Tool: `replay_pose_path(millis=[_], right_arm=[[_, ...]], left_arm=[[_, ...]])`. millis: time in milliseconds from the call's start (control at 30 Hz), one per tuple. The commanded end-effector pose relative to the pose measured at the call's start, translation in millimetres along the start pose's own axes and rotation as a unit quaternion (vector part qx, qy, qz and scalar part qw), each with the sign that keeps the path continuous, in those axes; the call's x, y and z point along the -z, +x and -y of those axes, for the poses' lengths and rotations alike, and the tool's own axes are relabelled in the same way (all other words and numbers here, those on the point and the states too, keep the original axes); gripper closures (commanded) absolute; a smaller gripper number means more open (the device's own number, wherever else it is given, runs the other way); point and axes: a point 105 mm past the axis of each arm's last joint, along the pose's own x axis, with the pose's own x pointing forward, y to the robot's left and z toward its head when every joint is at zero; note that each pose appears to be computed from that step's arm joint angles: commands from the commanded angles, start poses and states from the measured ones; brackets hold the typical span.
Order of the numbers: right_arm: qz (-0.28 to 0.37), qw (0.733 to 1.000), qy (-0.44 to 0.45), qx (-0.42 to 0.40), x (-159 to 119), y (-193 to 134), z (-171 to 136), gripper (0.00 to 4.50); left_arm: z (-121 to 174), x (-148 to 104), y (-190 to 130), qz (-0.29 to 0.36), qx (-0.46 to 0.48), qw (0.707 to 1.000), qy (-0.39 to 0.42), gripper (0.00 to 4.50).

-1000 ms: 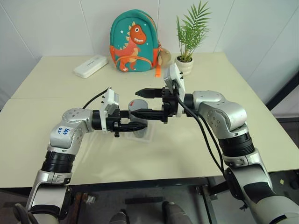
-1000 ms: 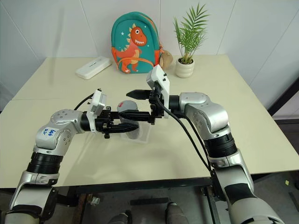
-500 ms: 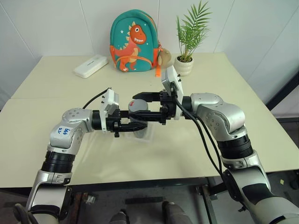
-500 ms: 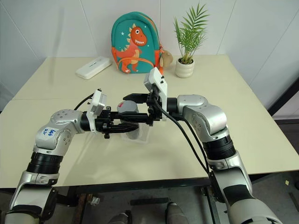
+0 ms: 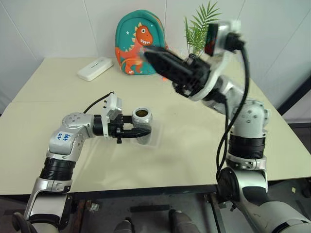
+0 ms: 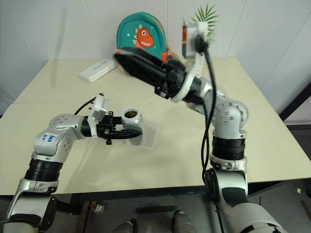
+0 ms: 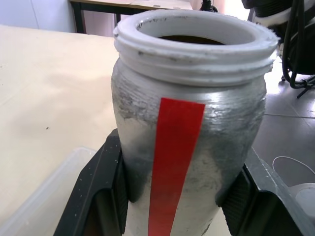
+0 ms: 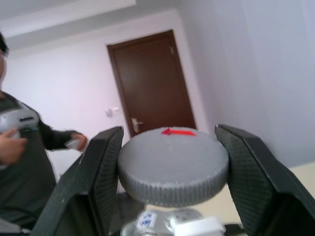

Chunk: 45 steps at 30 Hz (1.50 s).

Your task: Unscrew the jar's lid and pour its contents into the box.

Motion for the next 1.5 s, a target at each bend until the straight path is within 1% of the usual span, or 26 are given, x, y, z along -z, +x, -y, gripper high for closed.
replay_pose_path(millis=[33, 100, 200, 267, 333, 433, 567, 667, 733, 767, 800, 867, 900, 1000, 1100, 1200, 1267, 1367, 1433, 1500], right_arm=[[-0.051, 0.988, -0.078, 0.124, 6, -38, 27, 1.52], [-0.11, 0.968, -0.125, 0.188, 21, -68, 42, 1.52], [-0.212, 0.923, -0.196, 0.254, 51, -126, 53, 1.52], [-0.251, 0.901, -0.212, 0.285, 70, -161, 56, 1.52], [-0.256, 0.886, -0.213, 0.323, 81, -186, 59, 1.52], [-0.229, 0.877, -0.19, 0.376, 95, -213, 62, 1.52], [-0.203, 0.879, -0.164, 0.398, 105, -221, 60, 1.52], [-0.217, 0.873, -0.15, 0.41, 120, -233, 60, 0.84], [-0.222, 0.871, -0.132, 0.417, 129, -240, 60, 0.18], [-0.215, 0.878, -0.107, 0.414, 134, -240, 58, 0.02], [-0.214, 0.884, -0.106, 0.402, 135, -238, 57, 0.02], [-0.217, 0.885, -0.12, 0.395, 132, -235, 57, 0.02], [-0.218, 0.884, -0.134, 0.391, 128, -233, 57, 0.02], [-0.213, 0.893, -0.156, 0.364, 115, -220, 55, 0.02], [-0.218, 0.918, -0.169, 0.286, 94, -191, 35, 0.02], [-0.225, 0.93, -0.17, 0.237, 78, -171, 20, 0.02], [-0.229, 0.937, -0.177, 0.195, 64, -151, 8, 0.02], [-0.237, 0.939, -0.194, 0.154, 55, -126, -4, 0.02], [-0.234, 0.94, -0.199, 0.145, 53, -117, -7, 0.02], [-0.238, 0.935, -0.221, 0.144, 52, -111, -5, 0.02]], left_arm=[[2, -9, -6, 0.01, -0.01, 1.0, 0.022, 2.54], [1, -9, -8, 0.013, -0.016, 1.0, 0.021, 2.54], [-1, -9, -14, 0.02, -0.03, 0.999, 0.016, 2.54], [-4, -10, -17, 0.029, -0.044, 0.999, 0.01, 2.54], [-6, -11, -20, 0.038, -0.055, 0.998, 0.003, 2.54], [-7, -10, -22, 0.04, -0.064, 0.997, -0.003, 2.54], [-7, -5, -23, 0.024, -0.062, 0.998, -0.001, 2.54], [-10, -7, -24, 0.031, -0.067, 0.997, -0.005, 2.54], [-10, -8, -24, 0.031, -0.065, 0.997, -0.005, 2.54], [-10, -7, -23, 0.03, -0.063, 0.998, -0.006, 2.54], [-10, -7, -23, 0.029, -0.062, 0.998, -0.006, 2.54], [-12, -6, -23, 0.024, -0.063, 0.998, -0.004, 2.54], [-14, -6, -23, 0.022, -0.066, 0.998, -0.003, 2.54], [-18, -5, -24, 0.017, -0.073, 0.997, 0.005, 2.54], [-23, -10, -24, 0.019, -0.073, 0.997, 0.015, 2.54], [-32, -16, -25, 0.024, -0.078, 0.996, 0.023, 2.54], [-39, -18, -29, 0.011, -0.078, 0.996, 0.03, 2.54], [-47, -19, -37, -0.019, -0.079, 0.996, 0.049, 2.54], [-53, -20, -42, -0.03, -0.086, 0.994, 0.057, 2.54], [-58, -22, -53, -0.045, -0.103, 0.99, 0.079, 2.54]])
